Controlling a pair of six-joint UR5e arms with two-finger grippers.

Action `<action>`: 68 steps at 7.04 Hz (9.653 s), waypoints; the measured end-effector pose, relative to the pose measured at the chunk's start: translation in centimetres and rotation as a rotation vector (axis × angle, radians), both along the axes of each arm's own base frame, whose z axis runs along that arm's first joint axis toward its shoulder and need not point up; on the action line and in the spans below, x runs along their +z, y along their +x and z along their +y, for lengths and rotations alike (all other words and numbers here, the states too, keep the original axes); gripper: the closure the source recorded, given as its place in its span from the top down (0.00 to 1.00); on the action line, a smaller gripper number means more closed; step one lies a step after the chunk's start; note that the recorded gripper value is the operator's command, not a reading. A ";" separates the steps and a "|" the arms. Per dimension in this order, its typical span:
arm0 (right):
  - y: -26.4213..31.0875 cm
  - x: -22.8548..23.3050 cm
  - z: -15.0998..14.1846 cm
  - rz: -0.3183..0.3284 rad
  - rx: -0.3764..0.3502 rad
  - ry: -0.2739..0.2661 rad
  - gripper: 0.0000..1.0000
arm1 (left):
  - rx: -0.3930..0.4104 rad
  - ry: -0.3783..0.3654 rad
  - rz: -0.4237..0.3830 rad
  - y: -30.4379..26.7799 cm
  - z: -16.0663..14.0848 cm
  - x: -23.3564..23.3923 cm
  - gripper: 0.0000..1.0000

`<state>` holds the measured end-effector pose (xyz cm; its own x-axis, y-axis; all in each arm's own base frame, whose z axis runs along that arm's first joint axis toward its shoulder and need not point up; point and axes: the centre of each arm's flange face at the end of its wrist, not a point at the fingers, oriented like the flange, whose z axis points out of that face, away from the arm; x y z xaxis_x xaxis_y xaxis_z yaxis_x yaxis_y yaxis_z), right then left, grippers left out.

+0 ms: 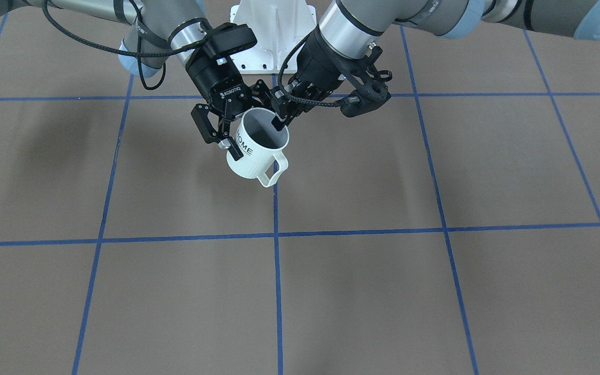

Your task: Left arm hands cup to right arm to dump lemon

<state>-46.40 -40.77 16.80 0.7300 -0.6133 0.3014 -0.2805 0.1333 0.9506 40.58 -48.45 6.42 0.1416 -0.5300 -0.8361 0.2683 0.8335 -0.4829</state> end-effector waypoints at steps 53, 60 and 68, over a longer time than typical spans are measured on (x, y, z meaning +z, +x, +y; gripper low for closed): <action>55.6 57.7 12.2 -1.976 -0.133 -1.054 0.00 | 0.423 0.765 -0.621 -36.2 -3.1 39.5 1.00; 57.0 58.1 12.9 -2.284 -0.245 -1.017 0.00 | 0.421 0.769 -0.621 -36.1 -3.4 39.1 1.00; 57.1 57.3 11.7 -2.417 -0.348 -1.077 0.00 | 0.420 0.768 -0.621 -36.1 -3.5 39.1 1.00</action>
<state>10.67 -29.08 74.07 -0.9797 0.1790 0.0901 -0.0334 0.2977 -0.9541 4.51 -51.96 45.51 0.7054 0.2974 -0.6434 -0.0927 0.9386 0.3323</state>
